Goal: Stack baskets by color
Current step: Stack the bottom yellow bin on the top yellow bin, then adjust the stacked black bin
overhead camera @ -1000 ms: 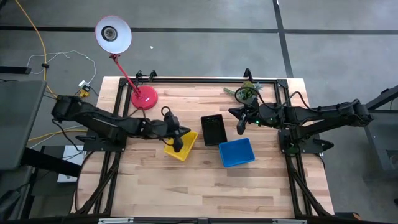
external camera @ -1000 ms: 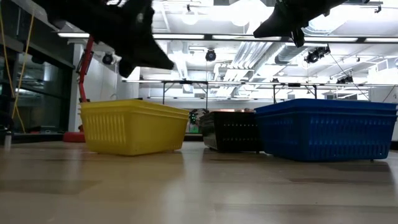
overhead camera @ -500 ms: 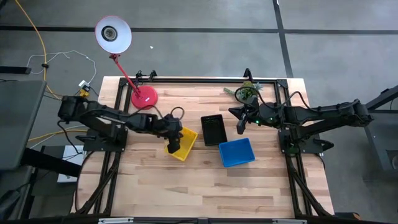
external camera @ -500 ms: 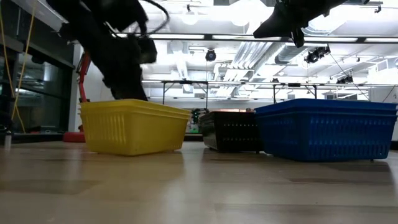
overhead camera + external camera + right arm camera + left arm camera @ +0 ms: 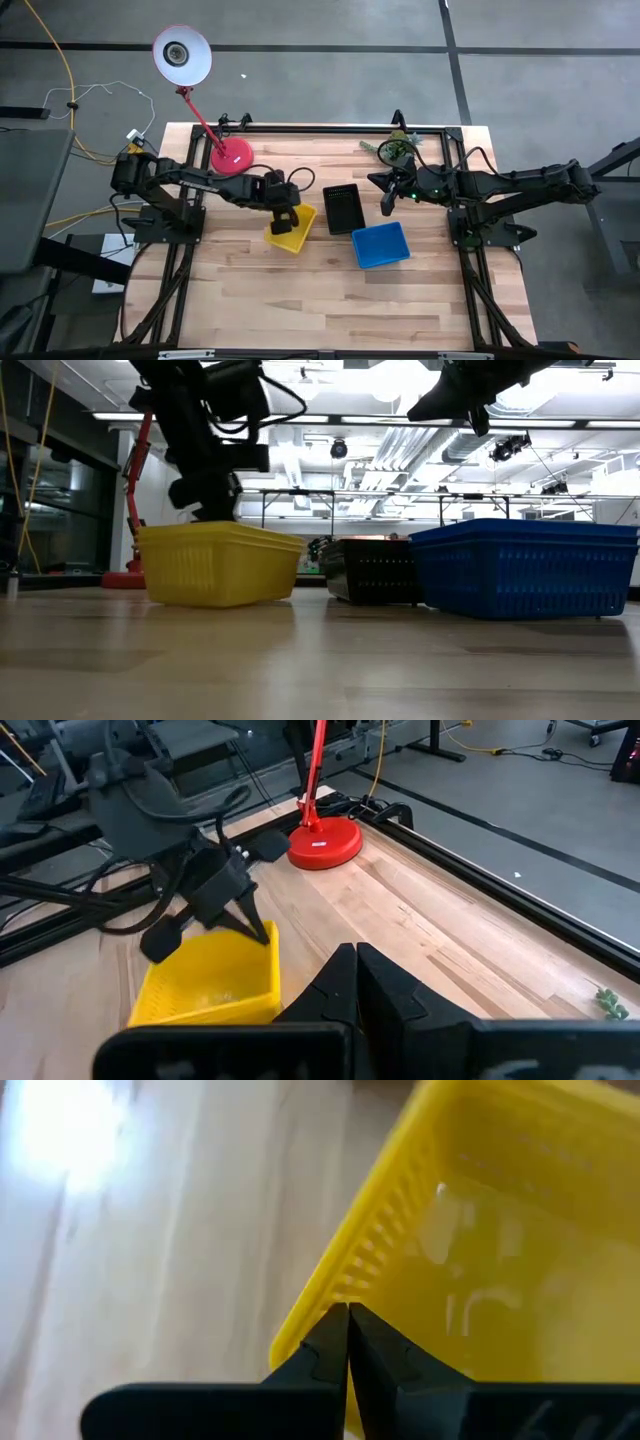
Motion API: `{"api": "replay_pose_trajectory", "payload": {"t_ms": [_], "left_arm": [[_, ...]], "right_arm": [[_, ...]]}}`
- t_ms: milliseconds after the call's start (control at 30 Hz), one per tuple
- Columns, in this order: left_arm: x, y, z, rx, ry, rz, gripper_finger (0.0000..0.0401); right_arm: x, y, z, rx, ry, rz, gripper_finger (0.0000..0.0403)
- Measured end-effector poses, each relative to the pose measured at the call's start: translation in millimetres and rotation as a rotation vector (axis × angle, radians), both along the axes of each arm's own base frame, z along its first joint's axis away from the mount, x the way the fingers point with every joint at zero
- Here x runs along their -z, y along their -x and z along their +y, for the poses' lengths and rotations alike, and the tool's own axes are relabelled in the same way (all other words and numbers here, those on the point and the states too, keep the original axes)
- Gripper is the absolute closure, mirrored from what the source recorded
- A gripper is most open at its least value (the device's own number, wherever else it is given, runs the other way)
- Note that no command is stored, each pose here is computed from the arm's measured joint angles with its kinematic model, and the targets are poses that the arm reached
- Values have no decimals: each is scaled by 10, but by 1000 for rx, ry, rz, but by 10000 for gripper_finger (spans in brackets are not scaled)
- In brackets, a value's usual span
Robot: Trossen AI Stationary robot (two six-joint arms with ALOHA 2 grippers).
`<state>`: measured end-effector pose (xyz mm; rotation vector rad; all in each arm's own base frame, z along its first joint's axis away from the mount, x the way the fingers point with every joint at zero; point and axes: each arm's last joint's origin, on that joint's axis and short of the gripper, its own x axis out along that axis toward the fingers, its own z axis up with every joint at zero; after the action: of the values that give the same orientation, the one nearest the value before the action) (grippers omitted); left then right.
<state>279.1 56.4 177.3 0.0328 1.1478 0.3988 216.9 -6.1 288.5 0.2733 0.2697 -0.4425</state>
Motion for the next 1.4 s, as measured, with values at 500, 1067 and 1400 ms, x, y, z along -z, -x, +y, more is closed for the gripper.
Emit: {"api": "replay_pose_trajectory", "payload": {"t_ms": [500, 1067, 1400], "left_arm": [[-61, 191, 187, -51, -9, 100, 401], [-912, 132, 25, -50, 10, -604, 401], [-1075, 10, -308, -74, 68, -827, 401]], "right_arm": [[8, -1, 10, 7, -131, -41, 402], [666, 29, 49, 18, -528, 515, 402], [1237, -419, -186, 91, -600, 591, 403]]}}
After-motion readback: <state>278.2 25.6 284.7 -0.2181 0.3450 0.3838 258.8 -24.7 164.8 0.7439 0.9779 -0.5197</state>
